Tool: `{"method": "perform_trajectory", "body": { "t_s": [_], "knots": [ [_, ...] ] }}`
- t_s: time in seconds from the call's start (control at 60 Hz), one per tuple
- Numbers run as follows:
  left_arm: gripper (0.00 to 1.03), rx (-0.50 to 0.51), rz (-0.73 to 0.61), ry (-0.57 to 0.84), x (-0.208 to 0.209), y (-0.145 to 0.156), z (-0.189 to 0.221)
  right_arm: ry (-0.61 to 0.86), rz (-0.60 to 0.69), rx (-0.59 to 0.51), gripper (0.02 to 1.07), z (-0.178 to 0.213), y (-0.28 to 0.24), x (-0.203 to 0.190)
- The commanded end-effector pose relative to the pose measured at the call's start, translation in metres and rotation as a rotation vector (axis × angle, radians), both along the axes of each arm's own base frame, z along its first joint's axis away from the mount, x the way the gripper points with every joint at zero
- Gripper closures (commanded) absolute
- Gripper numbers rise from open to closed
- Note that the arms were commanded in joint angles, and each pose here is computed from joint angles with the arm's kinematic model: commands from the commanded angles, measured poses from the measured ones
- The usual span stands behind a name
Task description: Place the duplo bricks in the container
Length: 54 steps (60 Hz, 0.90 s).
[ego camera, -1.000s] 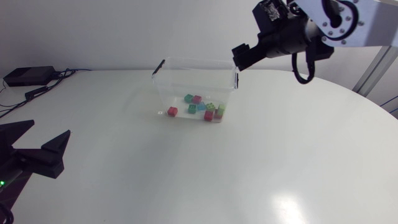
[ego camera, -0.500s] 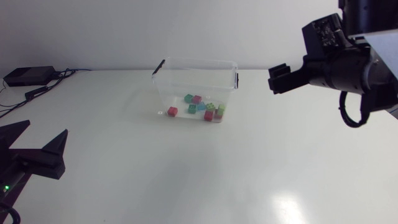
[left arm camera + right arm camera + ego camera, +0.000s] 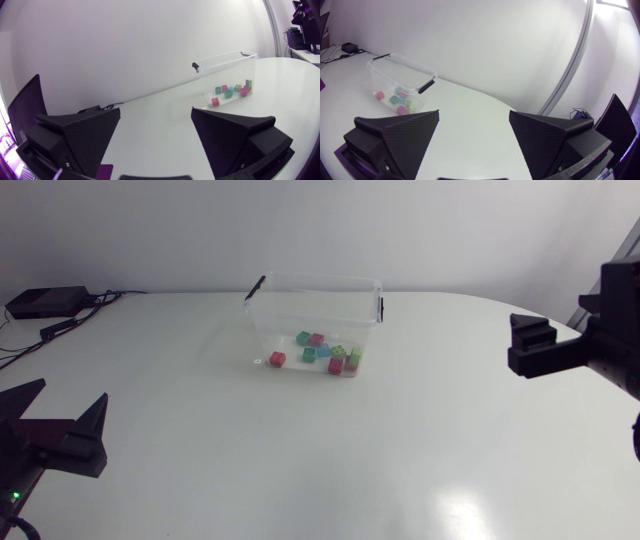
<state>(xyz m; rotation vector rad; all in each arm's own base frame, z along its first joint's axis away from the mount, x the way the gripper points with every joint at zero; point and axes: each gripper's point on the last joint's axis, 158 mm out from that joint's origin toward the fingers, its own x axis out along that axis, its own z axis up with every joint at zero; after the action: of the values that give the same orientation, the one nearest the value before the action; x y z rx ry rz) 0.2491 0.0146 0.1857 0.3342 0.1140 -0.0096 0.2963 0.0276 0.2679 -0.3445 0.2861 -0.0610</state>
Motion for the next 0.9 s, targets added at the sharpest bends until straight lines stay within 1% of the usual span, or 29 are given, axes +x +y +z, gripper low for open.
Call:
{"method": "perform_trajectory", "body": {
  "t_s": [0.0, 0.15, 0.383, 0.617, 0.883],
  "knots": [
    [0.04, -0.027, 0.018, -0.012, 0.0, 0.004, -0.005, -0.016, -0.023, -0.03, 0.06, -0.006, -0.01, -0.01],
    [0.04, -0.047, 0.016, -0.045, -0.001, 0.002, -0.002, -0.071, -0.054, -0.077, 0.06, -0.008, -0.026, -0.027],
    [0.04, -0.058, 0.012, -0.075, -0.004, 0.0, -0.004, -0.128, -0.087, -0.08, 0.06, -0.017, -0.043, -0.048],
    [0.04, -0.061, -0.008, -0.078, -0.002, -0.004, -0.007, -0.184, -0.172, -0.102, 0.07, -0.03, -0.069, -0.064],
    [0.04, -0.056, -0.007, -0.087, 0.0, -0.004, -0.012, -0.251, -0.188, -0.102, 0.07, -0.04, -0.075, -0.075]
  ]
}}
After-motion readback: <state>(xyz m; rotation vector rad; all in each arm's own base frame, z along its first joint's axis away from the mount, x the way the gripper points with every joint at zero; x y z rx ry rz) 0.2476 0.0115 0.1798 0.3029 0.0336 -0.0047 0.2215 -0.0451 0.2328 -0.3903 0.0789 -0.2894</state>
